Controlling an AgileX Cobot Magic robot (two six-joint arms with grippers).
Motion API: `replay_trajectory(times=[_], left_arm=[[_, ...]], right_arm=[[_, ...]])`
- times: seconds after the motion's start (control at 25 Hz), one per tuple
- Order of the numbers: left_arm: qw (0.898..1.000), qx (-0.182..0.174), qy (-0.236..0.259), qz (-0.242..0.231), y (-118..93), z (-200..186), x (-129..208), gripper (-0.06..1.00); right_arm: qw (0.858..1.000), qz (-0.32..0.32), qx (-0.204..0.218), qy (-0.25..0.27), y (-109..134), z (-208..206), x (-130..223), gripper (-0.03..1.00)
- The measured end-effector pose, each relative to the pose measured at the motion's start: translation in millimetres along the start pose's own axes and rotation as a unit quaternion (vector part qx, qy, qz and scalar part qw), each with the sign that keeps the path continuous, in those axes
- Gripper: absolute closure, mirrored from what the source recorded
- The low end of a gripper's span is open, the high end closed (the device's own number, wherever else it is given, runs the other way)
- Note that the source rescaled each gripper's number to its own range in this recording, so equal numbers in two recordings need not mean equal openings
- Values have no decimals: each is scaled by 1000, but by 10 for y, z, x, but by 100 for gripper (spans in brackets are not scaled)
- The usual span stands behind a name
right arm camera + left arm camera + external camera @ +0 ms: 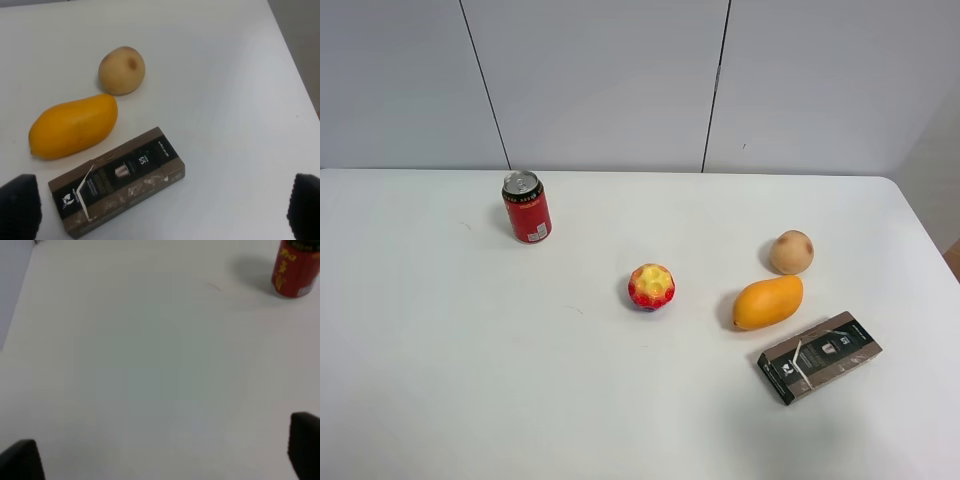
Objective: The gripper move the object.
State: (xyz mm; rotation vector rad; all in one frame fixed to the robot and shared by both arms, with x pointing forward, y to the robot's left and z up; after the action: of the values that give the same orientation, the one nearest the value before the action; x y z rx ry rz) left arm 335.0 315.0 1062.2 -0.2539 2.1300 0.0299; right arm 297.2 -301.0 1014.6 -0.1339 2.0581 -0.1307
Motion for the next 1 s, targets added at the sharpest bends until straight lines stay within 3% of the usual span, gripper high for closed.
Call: replay_trajectory(times=[0.24, 0.36, 0.64, 1.0], left_arm=[[997, 8, -76, 0, 13, -235, 213, -5], [996, 9, -91, 0, 20, -256, 296, -5], [998, 16, -59, -5, 12, -141, 538, -5], [998, 20, -58, -8, 0, -141, 541, -5]], right_arm=[[1000, 0, 0, 0, 0, 0, 0, -3], [1000, 0, 0, 0, 0, 0, 0, -3], [1000, 0, 0, 0, 0, 0, 0, -3], [1000, 0, 0, 0, 0, 0, 0, -3]])
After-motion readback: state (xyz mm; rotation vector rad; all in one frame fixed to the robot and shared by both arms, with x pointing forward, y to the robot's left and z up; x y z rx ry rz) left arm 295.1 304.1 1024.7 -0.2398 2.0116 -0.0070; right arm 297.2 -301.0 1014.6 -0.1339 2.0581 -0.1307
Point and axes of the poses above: a point on each arm's last joint axis where the gripper is mounted, z pointing out along that axis toward the gripper, y along the wrist's bending axis when the last joint is at zero, x = y × z, the point moved 7 cm from there along z, pointing out along that axis toward the gripper, and after that the axes turned 12 degrees about -z, right-handed, at the moved point
